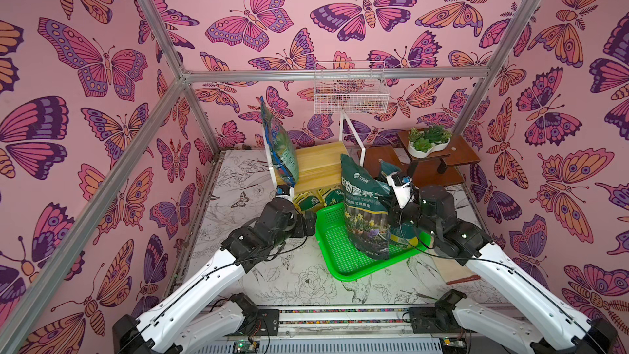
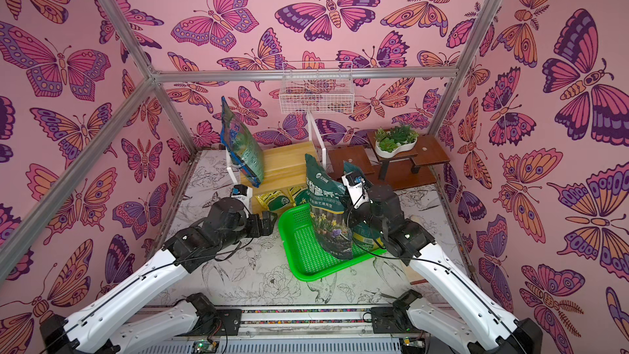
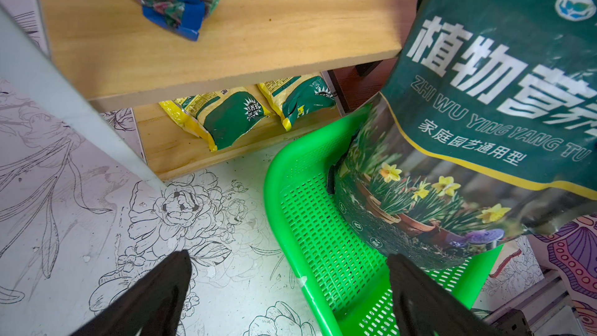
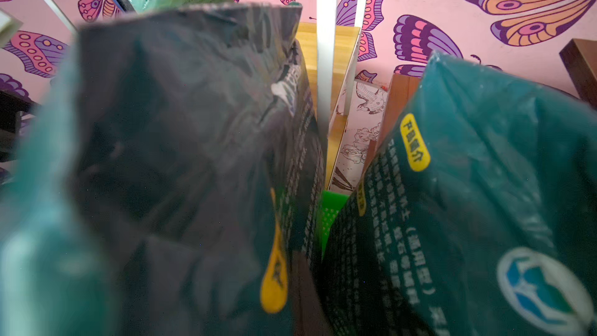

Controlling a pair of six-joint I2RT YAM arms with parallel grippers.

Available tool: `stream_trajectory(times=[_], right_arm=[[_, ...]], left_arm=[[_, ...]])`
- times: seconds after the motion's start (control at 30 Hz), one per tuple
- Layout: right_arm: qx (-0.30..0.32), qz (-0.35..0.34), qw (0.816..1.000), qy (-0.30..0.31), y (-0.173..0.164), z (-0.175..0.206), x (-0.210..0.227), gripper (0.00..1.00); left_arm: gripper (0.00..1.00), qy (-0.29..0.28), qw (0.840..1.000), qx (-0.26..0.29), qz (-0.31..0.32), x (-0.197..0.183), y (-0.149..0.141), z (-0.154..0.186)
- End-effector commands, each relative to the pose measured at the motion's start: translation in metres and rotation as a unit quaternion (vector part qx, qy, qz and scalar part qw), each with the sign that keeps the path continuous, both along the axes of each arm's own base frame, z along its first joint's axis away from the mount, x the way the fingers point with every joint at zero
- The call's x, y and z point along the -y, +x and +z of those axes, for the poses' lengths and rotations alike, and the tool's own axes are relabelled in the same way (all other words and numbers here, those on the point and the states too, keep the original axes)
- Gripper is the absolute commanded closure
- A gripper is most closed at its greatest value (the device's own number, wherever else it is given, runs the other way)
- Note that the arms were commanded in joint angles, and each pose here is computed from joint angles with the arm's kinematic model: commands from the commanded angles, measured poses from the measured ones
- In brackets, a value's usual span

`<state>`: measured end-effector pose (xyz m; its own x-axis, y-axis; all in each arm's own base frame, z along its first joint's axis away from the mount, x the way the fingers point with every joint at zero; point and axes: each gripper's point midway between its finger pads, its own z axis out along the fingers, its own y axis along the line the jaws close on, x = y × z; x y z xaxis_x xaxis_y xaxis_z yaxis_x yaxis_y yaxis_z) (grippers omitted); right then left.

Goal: Take down the fertilizer bag from the shelf
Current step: Place the fertilizer bag in the storage box.

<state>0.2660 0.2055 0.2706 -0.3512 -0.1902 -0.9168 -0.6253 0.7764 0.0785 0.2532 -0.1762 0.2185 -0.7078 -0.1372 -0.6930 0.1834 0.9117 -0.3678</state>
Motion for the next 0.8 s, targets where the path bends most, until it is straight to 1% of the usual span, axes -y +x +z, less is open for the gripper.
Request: stream_trajectory(times=[0.0, 0.17, 0.23, 0.33, 0.47, 0.57, 0.7, 0.73, 0.77], right_arm=[[0.056, -0.038, 0.996, 0.064, 0.007, 0.037, 0.013, 1.00], [0.035, -0.057, 0.996, 0.064, -0.002, 0.022, 0.024, 1.00], [0.032, -0.057, 0.995, 0.075, -0.007, 0.025, 0.026, 1.00], [0.023, -0.058, 0.993, 0.096, -0.014, 0.030, 0.028, 0.96], [0.002, -0.045, 0.992, 0.121, -0.024, 0.030, 0.026, 0.78], [-0.014, -0.044, 0.992, 0.115, -0.025, 0.022, 0.025, 0.69], [-0.016, -0.037, 0.992, 0.122, -0.025, 0.025, 0.021, 0.57], [-0.015, -0.036, 0.991, 0.126, -0.024, 0.027, 0.020, 0.48], [-0.014, -0.035, 0.991, 0.128, -0.024, 0.030, 0.019, 0.36]], left_arm=[[0.00, -0.003, 1.000, 0.009, -0.001, 0.001, 0.004, 0.008], [0.00, -0.002, 1.000, 0.008, -0.003, 0.003, 0.006, 0.009], [0.00, -0.002, 1.000, 0.007, -0.004, 0.004, 0.006, 0.009], [0.00, -0.002, 1.000, 0.005, -0.003, 0.004, 0.006, 0.008], [0.00, -0.005, 1.000, 0.003, -0.002, 0.004, 0.005, 0.007], [0.00, -0.007, 1.000, 0.003, -0.002, 0.004, 0.005, 0.006], [0.00, -0.008, 1.000, 0.002, -0.004, 0.004, 0.004, 0.005], [0.00, -0.007, 1.000, 0.001, -0.003, 0.004, 0.004, 0.004], [0.00, -0.008, 1.000, 0.002, -0.003, 0.004, 0.003, 0.005]])
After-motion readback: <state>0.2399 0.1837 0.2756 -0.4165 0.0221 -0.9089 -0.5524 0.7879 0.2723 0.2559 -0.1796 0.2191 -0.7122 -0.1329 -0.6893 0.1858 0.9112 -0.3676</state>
